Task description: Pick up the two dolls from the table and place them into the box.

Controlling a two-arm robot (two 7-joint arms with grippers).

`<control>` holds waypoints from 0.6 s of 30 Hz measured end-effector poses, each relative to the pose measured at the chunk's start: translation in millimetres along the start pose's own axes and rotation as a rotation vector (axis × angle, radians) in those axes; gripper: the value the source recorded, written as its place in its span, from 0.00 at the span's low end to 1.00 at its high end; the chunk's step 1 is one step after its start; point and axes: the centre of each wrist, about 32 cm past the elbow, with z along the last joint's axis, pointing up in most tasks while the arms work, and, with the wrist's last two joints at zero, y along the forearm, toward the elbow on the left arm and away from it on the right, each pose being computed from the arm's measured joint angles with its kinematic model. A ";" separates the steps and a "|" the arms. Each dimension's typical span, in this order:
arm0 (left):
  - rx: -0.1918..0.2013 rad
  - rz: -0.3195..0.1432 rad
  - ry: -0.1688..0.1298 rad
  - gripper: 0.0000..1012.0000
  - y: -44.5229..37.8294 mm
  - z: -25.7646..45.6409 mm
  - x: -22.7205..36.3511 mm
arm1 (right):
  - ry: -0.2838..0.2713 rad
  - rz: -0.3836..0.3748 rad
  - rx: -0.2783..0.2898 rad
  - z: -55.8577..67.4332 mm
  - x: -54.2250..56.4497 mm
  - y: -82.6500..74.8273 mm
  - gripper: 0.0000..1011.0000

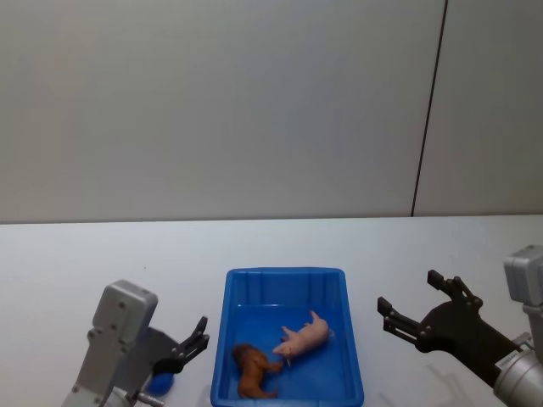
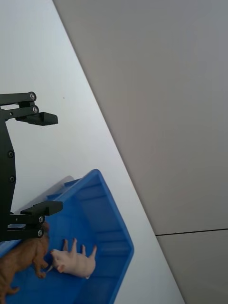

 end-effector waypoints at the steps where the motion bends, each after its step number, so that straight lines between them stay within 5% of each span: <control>1: 0.009 0.002 0.008 0.99 0.6 -3.7 0.6 | 0.000 0.000 0.000 0.0 0.0 0.0 0.99; 18: 0.092 0.007 0.082 0.99 1.9 -44.7 4.8 | 0.001 -0.001 0.001 -0.1 0.4 -0.7 0.99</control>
